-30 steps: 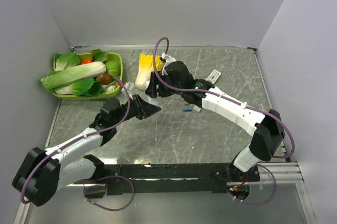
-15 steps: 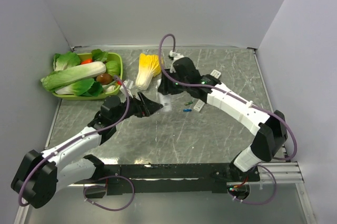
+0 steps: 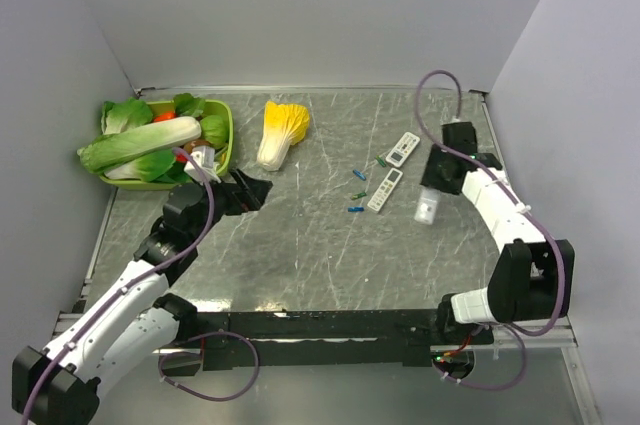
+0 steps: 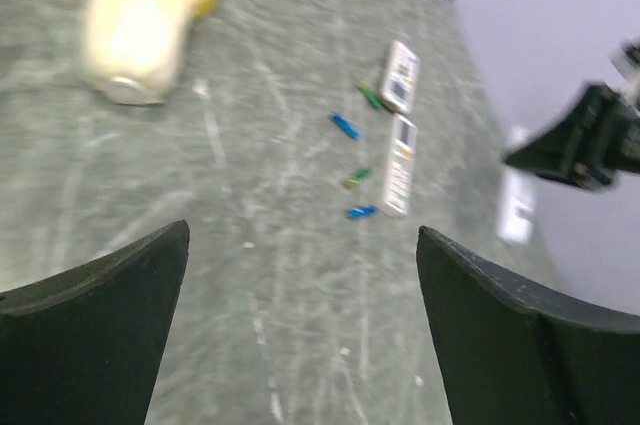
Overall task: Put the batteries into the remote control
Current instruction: Place the remote control at the center of the board.
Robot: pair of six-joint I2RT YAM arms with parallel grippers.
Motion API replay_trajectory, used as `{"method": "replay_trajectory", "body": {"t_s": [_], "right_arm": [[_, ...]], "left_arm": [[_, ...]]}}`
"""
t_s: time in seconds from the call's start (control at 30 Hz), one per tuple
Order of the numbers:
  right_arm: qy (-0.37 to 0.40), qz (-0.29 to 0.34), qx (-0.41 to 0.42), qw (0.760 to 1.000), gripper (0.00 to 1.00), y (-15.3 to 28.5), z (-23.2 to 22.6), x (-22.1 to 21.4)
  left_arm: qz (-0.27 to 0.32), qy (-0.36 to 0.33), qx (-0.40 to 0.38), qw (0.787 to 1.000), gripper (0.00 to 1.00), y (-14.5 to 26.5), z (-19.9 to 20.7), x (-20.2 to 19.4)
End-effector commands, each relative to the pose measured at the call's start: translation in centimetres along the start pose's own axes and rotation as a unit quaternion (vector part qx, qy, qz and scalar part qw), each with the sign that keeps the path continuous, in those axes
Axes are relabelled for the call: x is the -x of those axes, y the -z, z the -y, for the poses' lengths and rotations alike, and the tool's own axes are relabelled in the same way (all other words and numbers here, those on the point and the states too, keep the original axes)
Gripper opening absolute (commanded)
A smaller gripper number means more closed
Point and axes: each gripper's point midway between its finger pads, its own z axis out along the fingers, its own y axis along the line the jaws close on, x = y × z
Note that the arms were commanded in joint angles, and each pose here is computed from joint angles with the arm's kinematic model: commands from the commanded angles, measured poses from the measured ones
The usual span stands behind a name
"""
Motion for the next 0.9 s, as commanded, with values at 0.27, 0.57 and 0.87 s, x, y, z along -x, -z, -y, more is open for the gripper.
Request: {"method": "replay_trajectory", "body": {"t_s": [0.27, 0.57, 0.87], "right_arm": [[-0.075, -0.088, -0.117, 0.986, 0.03, -6.1, 11.5, -1.5], [-0.075, -0.143, -0.114, 0.980, 0.20, -9.4, 13.2, -3.6], [-0.078, -0.142, -0.101, 0.982, 0.62, -9.4, 12.9, -4.0]], "left_arm": [[0.040, -0.055, 0.071, 0.995, 0.97, 1.7, -3.2, 1.9], [0.049, -0.056, 0.063, 0.995, 0.97, 2.1, -2.8, 2.3], [0.047, -0.059, 0.056, 0.996, 0.97, 2.0, -2.6, 2.2]]}}
